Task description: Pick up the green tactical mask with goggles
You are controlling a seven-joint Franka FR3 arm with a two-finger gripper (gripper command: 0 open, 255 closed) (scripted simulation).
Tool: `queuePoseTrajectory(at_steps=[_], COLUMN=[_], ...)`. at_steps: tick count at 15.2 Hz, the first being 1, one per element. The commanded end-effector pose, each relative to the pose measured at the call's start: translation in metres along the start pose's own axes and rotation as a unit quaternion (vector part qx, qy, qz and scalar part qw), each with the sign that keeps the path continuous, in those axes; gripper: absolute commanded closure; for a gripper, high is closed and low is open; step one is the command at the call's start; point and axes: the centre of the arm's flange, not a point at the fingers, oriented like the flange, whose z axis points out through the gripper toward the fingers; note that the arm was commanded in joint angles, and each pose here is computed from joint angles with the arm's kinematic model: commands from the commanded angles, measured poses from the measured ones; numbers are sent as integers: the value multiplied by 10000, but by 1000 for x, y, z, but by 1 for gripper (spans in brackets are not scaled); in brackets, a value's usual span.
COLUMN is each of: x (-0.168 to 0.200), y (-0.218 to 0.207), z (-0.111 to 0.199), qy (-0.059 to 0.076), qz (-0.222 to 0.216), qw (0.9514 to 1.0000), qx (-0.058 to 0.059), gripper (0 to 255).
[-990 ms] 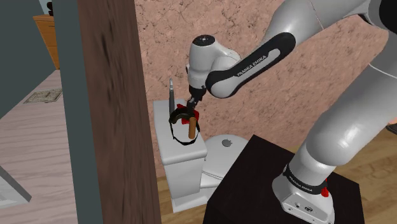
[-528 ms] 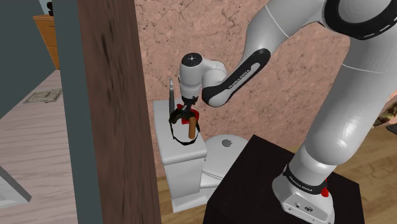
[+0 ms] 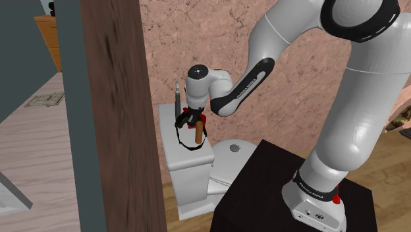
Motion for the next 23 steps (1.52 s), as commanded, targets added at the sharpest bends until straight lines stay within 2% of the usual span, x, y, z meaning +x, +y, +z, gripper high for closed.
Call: queuePoseTrajectory(at_steps=[1,9,23], x=[0,0,13], y=[0,0,28], z=[1,1,-66], qy=[1,2,2], qz=[0,0,0], qw=[10000,10000,10000], qx=[0,-1,-1], gripper=[255,255,255])
